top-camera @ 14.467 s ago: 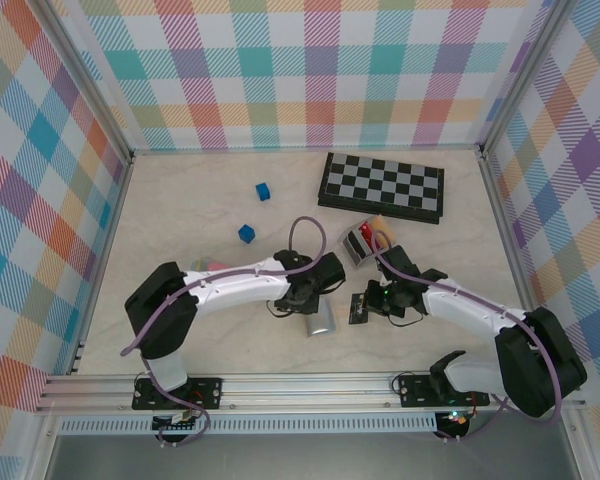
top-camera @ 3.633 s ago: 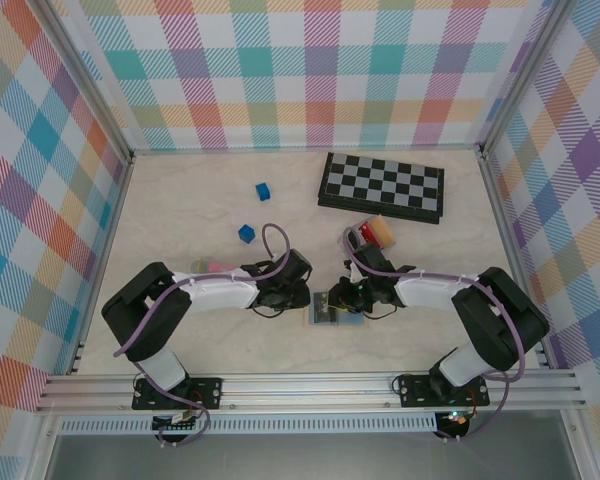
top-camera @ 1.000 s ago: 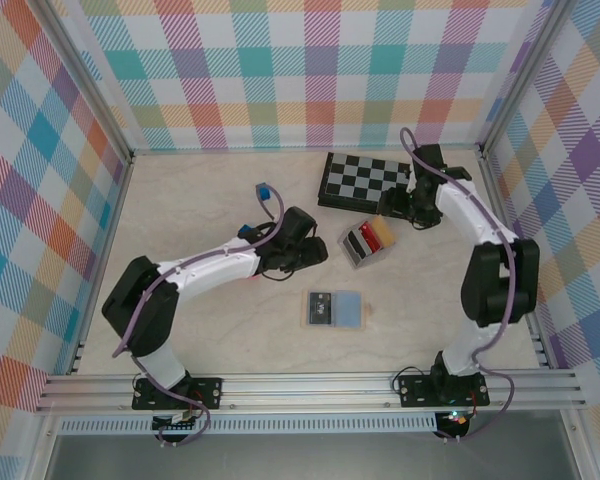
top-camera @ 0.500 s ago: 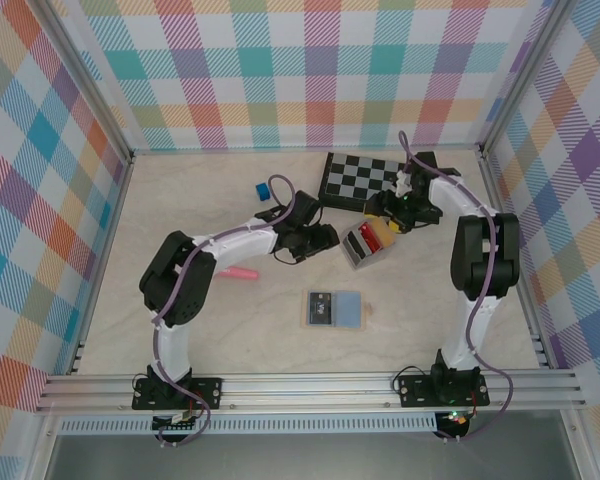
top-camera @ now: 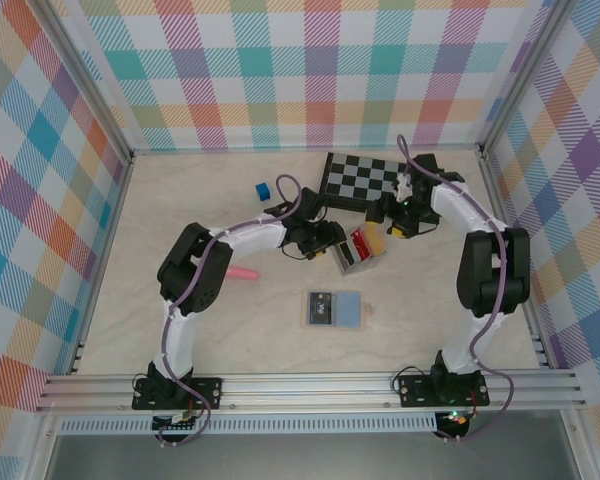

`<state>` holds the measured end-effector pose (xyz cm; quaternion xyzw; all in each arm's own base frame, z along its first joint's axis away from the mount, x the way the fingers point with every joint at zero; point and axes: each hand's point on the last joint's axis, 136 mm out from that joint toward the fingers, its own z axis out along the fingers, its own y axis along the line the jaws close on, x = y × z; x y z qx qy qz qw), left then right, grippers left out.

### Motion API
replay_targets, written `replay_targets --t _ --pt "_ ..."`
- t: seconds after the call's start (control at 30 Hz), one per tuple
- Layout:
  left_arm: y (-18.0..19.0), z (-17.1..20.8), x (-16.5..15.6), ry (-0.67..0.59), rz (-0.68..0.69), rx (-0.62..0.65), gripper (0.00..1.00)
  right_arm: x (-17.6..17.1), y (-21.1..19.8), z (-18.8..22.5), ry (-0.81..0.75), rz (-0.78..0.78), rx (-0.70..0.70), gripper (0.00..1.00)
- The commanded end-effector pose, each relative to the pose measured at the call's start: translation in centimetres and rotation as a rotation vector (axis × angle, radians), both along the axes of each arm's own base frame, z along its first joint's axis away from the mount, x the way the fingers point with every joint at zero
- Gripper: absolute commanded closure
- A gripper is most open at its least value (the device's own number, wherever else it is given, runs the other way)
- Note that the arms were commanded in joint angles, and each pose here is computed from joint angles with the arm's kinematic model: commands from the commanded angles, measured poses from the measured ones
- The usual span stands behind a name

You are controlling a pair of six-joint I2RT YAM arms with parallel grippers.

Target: Put the credit cards into the card holder

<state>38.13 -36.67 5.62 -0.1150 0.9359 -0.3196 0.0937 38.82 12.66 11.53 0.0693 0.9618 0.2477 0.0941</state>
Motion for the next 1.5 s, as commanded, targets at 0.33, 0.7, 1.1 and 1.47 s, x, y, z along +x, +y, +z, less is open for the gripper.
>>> replay_targets --t 0.33,0.7,1.1,1.47 --pt "-0.2 -2.1 0.2 0.052 0.005 0.009 0.54 -0.6 0.1 1.0 -0.121 0.132 -0.363 0.42" --pt "0.9 -3.0 -0.9 0.081 -0.011 0.062 0.57 -1.3 3.6 -0.3 -0.125 0.29 -0.433 0.64" --pt "1.0 -2.7 -0.9 0.076 -0.012 0.058 0.58 -1.0 3.8 -3.4 -0.113 0.339 -0.618 0.63" --pt "1.3 -2.8 -1.1 0.073 -0.001 0.062 0.59 -1.2 2.9 -4.8 -0.119 0.35 -0.755 0.64"
